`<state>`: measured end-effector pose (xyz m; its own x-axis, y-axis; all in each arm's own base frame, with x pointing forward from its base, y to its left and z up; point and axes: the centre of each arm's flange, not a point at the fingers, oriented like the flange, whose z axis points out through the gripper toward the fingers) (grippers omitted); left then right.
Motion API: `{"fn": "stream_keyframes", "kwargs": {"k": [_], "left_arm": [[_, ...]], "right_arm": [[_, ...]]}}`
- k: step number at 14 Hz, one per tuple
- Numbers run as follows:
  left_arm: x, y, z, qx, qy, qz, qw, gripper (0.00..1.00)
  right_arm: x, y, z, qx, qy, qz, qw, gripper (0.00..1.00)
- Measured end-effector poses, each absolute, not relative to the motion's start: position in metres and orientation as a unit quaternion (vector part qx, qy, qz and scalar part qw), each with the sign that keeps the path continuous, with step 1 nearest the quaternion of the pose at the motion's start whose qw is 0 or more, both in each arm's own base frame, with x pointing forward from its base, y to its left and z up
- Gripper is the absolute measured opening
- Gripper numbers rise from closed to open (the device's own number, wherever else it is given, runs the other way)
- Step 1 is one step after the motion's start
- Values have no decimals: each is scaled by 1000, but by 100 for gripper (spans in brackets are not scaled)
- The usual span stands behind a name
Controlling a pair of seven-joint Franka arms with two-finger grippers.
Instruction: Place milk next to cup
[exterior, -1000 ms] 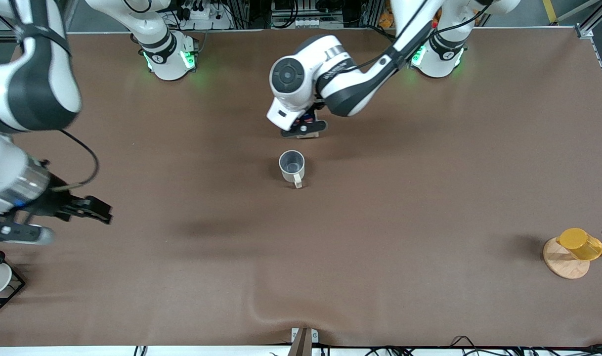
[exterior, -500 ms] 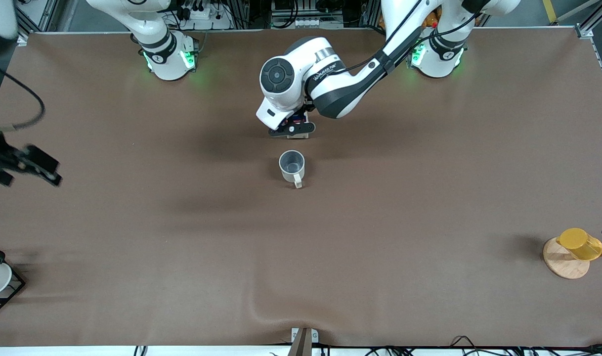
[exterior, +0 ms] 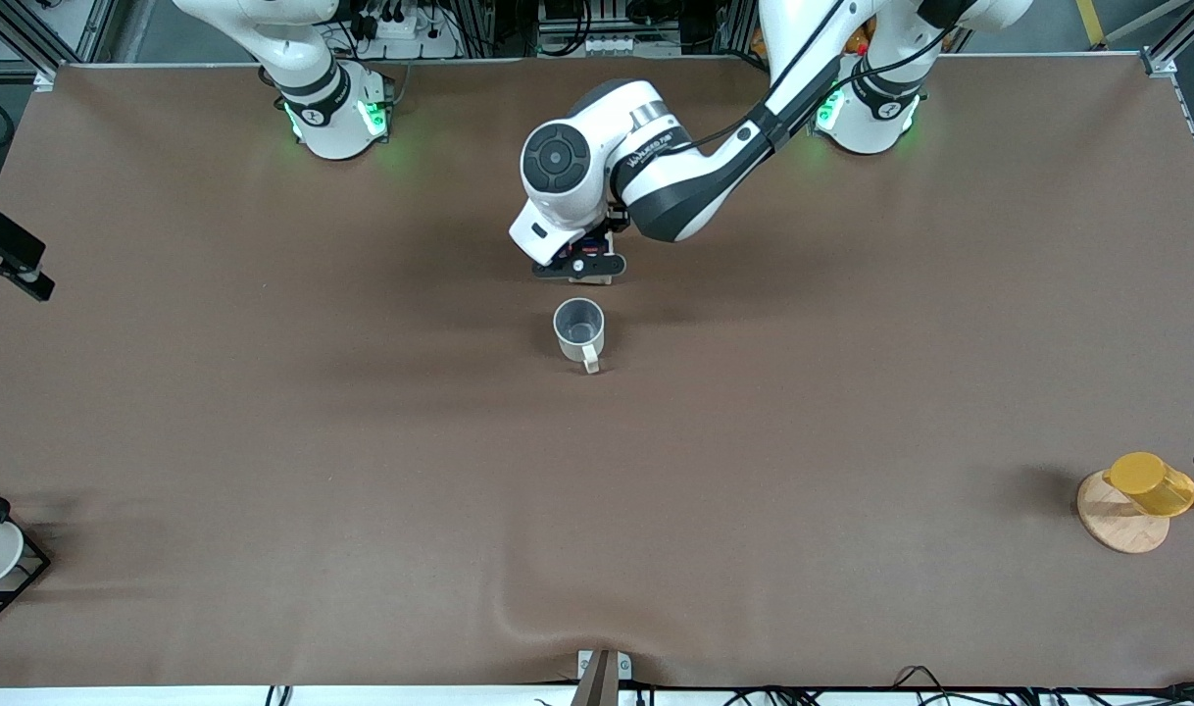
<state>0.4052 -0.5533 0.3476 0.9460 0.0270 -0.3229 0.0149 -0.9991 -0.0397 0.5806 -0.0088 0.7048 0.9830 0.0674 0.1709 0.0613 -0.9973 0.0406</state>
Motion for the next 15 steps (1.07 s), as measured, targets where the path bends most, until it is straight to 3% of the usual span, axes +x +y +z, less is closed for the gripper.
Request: {"fn": "stream_keyframes", "kwargs": {"k": [6, 15], "left_arm": [[417, -552, 347, -987, -15, 158, 10, 44], [428, -552, 339, -988, -23, 153, 2, 45]], "right_arm": [[557, -6, 700, 997, 36, 71, 19, 100], [570, -10, 660, 994, 42, 96, 14, 100]]}}
